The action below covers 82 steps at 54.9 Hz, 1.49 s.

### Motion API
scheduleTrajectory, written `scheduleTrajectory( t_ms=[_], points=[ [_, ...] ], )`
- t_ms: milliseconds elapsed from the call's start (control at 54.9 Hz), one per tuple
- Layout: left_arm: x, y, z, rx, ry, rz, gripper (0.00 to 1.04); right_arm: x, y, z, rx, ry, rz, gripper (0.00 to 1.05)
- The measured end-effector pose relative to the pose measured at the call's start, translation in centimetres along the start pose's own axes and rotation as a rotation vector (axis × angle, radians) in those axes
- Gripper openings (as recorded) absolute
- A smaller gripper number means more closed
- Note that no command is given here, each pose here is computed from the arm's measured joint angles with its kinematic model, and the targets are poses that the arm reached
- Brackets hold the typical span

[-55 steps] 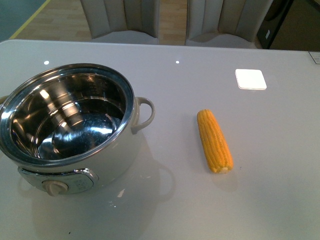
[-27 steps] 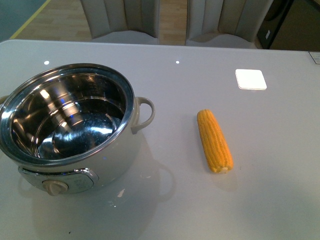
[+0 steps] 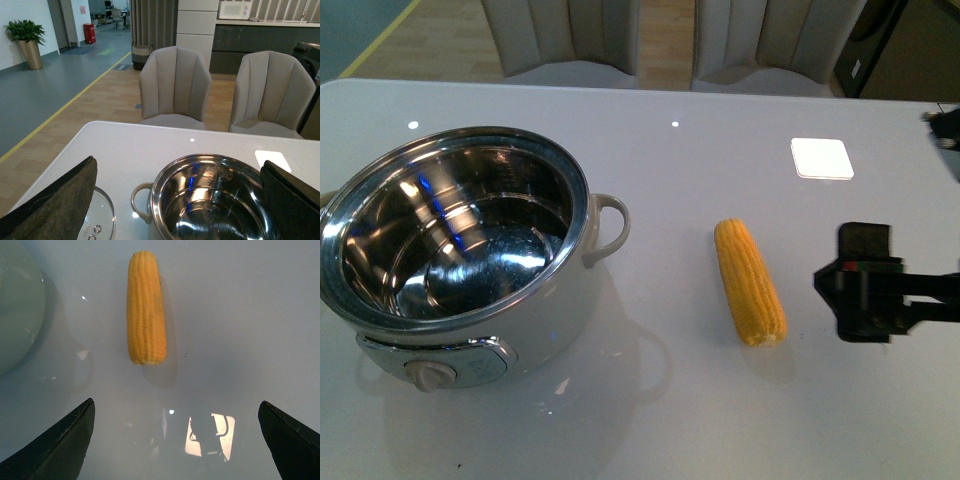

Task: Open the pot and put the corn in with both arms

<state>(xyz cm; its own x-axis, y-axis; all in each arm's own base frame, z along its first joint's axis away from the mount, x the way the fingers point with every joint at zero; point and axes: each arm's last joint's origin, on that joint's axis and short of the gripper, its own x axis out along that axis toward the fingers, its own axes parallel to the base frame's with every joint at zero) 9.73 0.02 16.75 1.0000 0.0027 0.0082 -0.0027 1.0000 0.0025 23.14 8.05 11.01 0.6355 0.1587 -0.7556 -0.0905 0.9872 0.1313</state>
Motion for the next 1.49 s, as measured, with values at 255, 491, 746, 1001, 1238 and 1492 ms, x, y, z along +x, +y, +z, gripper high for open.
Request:
scheduleTrajectory(
  t_ms=[255,491,746,1001,1238,1492],
  points=[
    [0.0,0.0,0.0,0.0,0.0,0.0,0.98,7.9,2.1,-0.1,-0.103,0.108,-0.015,0.96],
    [0.0,0.0,0.0,0.0,0.0,0.0,0.98,11.6,2.7,-1.2,-0.17,0.186,-0.022,0.96],
    [0.0,0.0,0.0,0.0,0.0,0.0,0.98,14.2,3.8,0.3,-0.229,0.176,-0.016,0.96],
    [0.0,0.0,0.0,0.0,0.0,0.0,0.98,16.3,3.8,-0.3,-0.256,0.219,-0.045,0.82],
    [0.0,0.0,0.0,0.0,0.0,0.0,0.98,16.8,3.8,-0.4,-0.258,0.237,-0.036,0.48],
    [0.0,0.0,0.0,0.0,0.0,0.0,0.98,15.1,3.4,-0.6,-0.214,0.233,0.013,0.31]
  ],
)
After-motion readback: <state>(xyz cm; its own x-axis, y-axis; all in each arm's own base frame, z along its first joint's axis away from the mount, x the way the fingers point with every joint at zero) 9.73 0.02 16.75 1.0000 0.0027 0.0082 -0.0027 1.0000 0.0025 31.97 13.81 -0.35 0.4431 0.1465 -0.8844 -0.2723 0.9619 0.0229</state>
